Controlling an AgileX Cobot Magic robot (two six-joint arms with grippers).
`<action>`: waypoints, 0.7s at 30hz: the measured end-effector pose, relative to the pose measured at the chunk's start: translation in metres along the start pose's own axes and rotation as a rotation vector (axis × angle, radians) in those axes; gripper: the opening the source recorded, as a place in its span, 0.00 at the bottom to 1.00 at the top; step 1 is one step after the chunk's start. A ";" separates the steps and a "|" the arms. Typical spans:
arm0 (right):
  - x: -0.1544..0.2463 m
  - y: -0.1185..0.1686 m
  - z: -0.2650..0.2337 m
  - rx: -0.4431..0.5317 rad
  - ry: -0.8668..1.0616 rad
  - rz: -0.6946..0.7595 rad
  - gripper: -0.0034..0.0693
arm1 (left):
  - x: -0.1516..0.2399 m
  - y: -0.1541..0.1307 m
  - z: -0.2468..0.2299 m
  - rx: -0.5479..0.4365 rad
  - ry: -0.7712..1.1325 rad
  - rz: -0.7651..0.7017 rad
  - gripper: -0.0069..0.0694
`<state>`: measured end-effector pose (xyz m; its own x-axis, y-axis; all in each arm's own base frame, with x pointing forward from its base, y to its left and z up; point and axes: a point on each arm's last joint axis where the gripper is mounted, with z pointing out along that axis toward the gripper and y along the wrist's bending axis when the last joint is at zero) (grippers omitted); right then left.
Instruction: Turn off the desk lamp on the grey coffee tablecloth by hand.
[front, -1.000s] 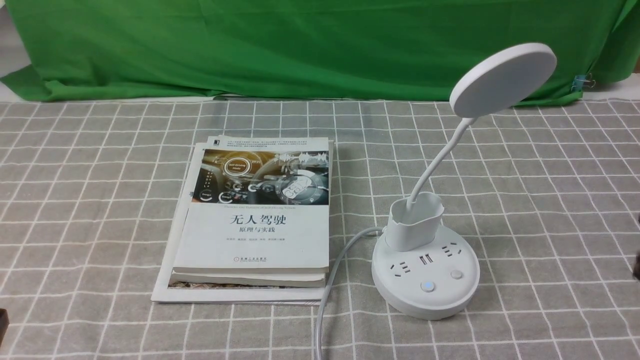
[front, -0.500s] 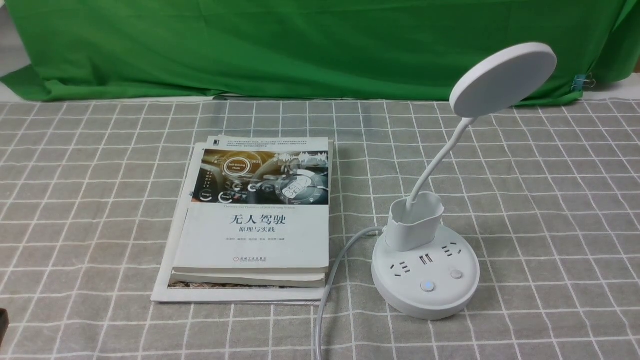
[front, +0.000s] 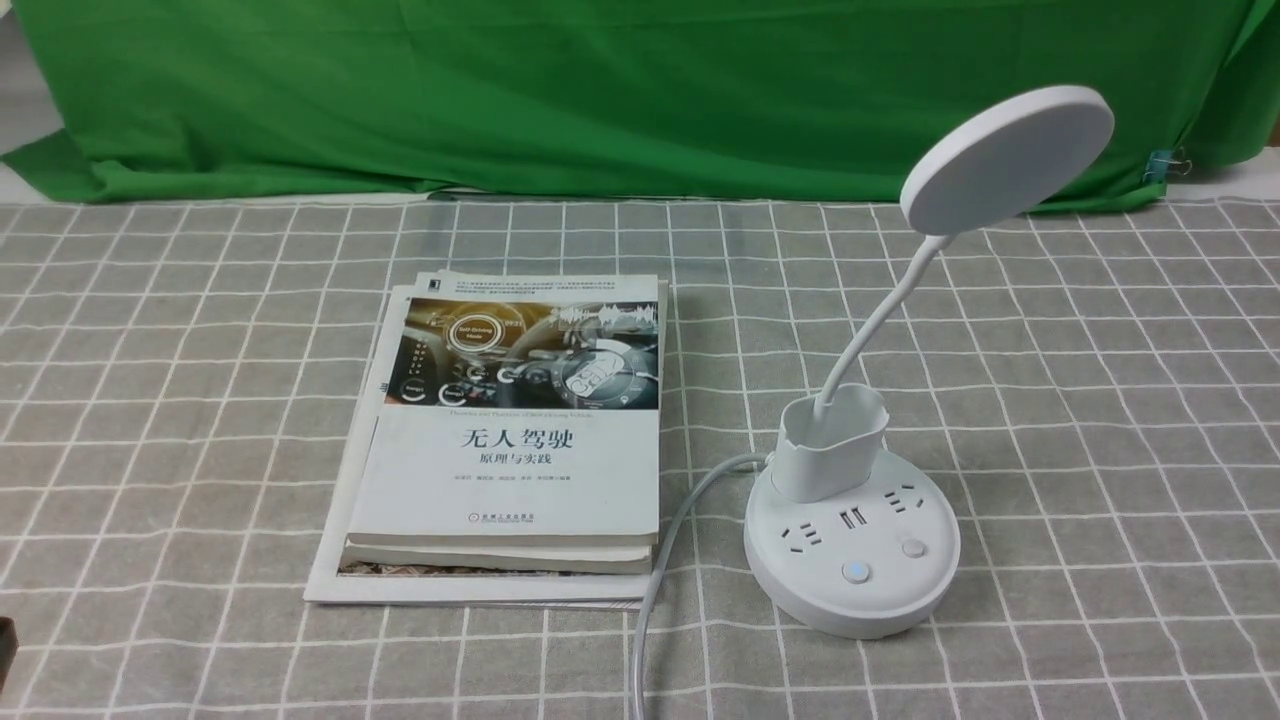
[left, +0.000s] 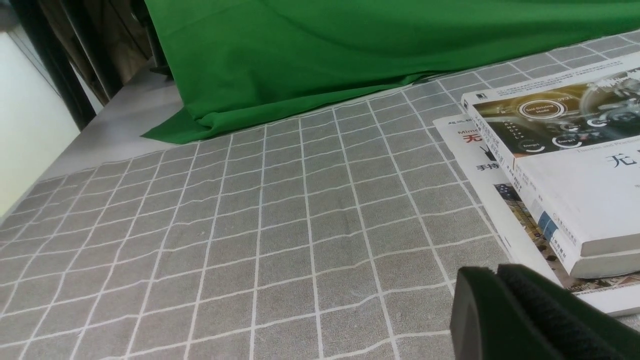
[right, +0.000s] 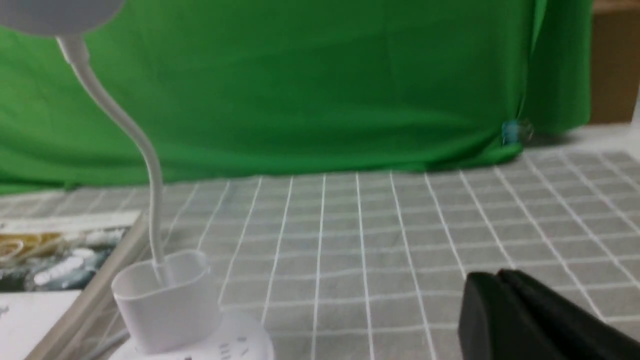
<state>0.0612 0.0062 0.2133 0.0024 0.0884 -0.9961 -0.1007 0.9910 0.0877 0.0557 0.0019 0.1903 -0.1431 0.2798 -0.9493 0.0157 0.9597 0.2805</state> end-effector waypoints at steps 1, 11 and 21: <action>0.002 0.000 -0.002 0.001 -0.017 0.000 0.10 | 0.000 0.000 0.000 0.000 0.001 0.000 0.11; 0.018 -0.001 -0.005 0.006 0.101 0.002 0.12 | 0.000 0.000 0.000 0.001 0.003 -0.004 0.11; 0.018 -0.001 -0.005 0.006 0.105 0.004 0.12 | 0.000 0.000 0.000 0.001 0.003 -0.004 0.11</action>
<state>0.0562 0.0062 0.1950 -0.1023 0.0814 -0.9914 -0.0949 0.9913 0.0912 0.0558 0.0019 0.1901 -0.1459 0.2757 -0.9501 0.0161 0.9609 0.2764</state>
